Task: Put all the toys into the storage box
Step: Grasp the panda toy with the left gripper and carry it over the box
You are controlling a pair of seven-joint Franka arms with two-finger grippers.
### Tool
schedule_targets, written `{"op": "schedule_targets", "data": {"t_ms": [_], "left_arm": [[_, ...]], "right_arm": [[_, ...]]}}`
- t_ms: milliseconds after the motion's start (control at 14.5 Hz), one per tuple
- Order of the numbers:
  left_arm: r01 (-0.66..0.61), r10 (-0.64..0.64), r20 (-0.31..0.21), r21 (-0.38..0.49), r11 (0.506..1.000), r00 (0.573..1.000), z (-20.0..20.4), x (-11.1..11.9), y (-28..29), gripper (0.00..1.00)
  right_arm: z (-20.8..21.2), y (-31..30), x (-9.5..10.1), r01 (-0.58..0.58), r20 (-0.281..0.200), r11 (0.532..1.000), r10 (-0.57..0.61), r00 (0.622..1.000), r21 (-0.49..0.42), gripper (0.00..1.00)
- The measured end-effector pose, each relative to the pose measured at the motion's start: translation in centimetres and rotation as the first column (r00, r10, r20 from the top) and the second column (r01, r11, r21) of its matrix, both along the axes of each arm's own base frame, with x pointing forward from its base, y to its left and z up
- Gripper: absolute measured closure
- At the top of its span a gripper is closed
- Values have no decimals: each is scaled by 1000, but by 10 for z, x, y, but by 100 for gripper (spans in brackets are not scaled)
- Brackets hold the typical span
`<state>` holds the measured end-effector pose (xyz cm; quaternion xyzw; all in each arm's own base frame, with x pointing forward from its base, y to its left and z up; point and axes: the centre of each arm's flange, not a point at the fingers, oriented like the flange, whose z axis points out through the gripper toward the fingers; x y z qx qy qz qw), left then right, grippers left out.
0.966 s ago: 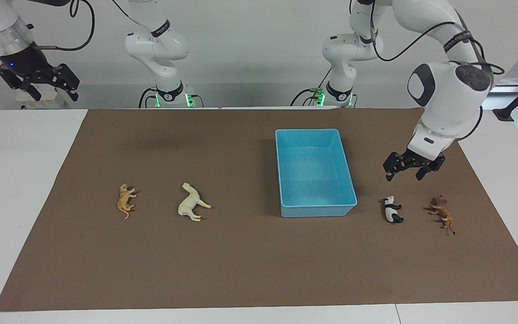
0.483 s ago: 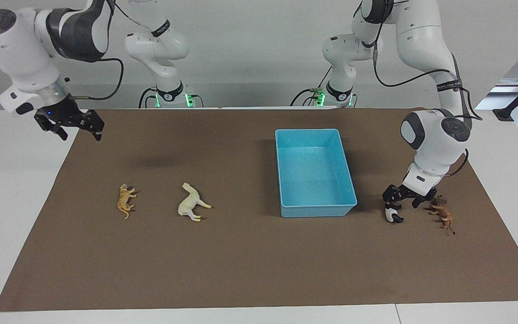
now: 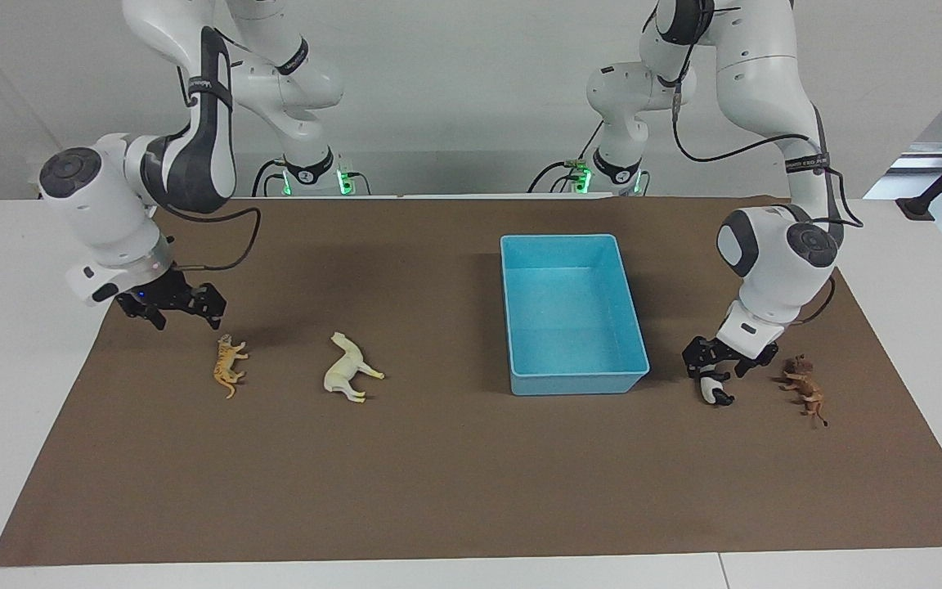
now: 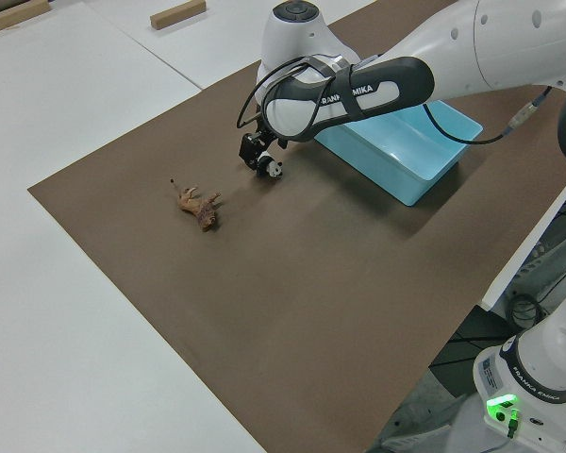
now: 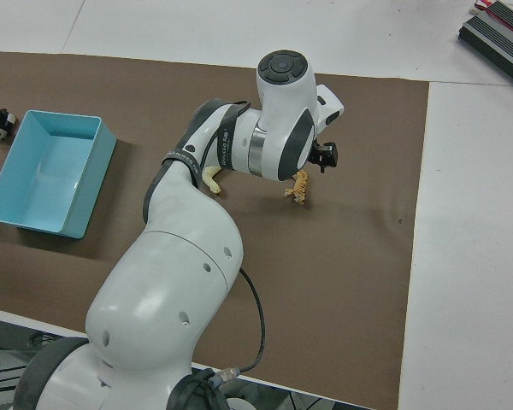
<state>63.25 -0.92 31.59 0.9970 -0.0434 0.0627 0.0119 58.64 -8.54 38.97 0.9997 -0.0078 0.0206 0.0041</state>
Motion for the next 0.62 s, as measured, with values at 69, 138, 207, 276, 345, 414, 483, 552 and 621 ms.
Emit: {"op": "schedule_targets", "data": {"t_ms": [69,138,207,276,345,414,483,552,621], "left_arm": [[0,0,10,0,1000,1000,-4,-1,0,0],[-1,1,15,0,1000,1000,-9,-2,0,0],[-1,1,17,-1,1000,1000,-15,-2,0,0],[-1,1,17,-1,1000,1000,-19,-2,0,0],[1,-1,16,-1,1000,1000,-22,-2,0,2],[1,-1,15,-1,1000,1000,-23,-2,0,5],[2,-2,15,-1,1000,1000,-23,-3,0,15],[2,-2,16,-1,1000,1000,-22,-2,0,28],[4,-4,20,-1,1000,1000,-19,-2,-2,40]], "right_arm": [[-12,6,3,-11,13,1000,11,1000,-3,0],[-22,12,5,-21,22,1000,22,1000,-6,0],[-32,17,7,-32,26,999,33,999,-10,0],[-41,19,9,-49,29,999,49,998,-14,0],[-51,19,11,-69,35,997,70,997,-20,0],[-59,18,13,-87,37,996,88,995,-24,0],[-68,17,14,-102,31,994,103,994,-27,0],[-76,17,14,-115,22,993,116,993,-28,0],[-83,16,14,-124,14,992,125,992,-29,0]]}}
